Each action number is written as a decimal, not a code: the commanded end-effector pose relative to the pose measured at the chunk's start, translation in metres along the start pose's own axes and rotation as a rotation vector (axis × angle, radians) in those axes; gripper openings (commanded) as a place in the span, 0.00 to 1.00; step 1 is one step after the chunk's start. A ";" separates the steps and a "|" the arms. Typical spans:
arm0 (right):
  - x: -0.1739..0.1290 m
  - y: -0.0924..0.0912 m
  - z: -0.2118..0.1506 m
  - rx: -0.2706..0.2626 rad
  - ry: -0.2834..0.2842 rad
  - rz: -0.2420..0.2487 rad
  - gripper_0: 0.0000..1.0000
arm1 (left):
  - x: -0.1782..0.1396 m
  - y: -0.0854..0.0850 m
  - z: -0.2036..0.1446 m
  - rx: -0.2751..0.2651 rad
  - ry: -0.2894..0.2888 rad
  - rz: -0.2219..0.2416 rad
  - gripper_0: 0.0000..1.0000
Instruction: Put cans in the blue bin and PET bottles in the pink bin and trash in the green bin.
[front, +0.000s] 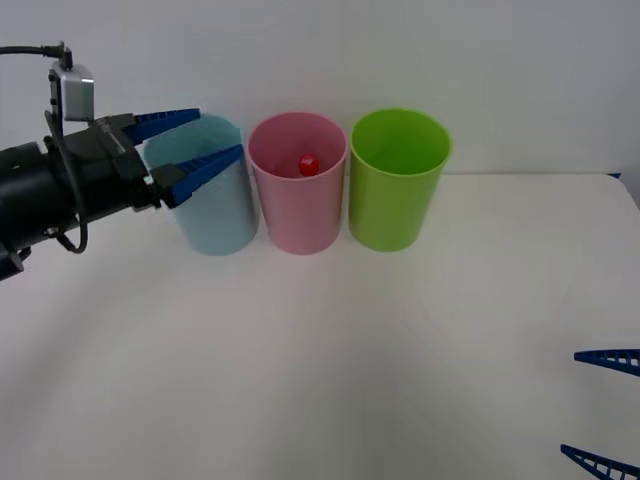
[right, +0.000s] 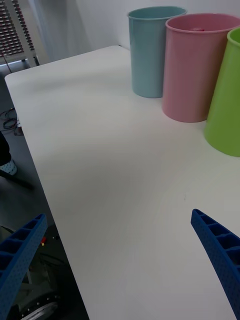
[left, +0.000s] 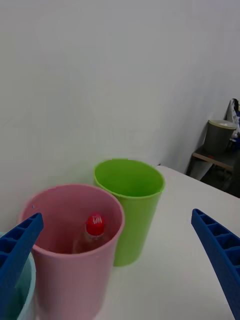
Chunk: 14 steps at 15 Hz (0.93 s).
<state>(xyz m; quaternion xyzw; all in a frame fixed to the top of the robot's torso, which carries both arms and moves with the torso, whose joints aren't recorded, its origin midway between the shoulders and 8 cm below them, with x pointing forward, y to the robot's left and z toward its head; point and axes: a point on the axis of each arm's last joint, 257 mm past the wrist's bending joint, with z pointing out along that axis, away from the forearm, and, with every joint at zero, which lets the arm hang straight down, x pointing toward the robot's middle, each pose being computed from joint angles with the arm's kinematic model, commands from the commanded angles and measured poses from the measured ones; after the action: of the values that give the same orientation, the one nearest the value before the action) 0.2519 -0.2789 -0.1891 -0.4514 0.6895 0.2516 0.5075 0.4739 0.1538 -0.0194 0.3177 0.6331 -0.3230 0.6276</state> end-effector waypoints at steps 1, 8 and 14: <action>0.000 0.000 0.000 0.000 0.000 0.000 1.00 | 0.034 -0.017 -0.032 0.014 0.079 0.009 1.00; 0.000 0.000 0.000 0.000 0.000 0.000 1.00 | 0.103 -0.052 -0.078 -0.014 0.213 -0.018 1.00; 0.000 0.000 0.000 0.000 0.000 0.000 1.00 | 0.145 -0.072 -0.113 -0.036 0.306 -0.016 1.00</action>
<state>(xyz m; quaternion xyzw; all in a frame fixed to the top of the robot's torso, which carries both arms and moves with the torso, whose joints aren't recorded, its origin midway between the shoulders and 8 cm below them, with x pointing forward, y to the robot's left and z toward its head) 0.2519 -0.2789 -0.1891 -0.4514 0.6895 0.2516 0.5075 0.3534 0.2005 -0.1579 0.3484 0.7247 -0.2665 0.5314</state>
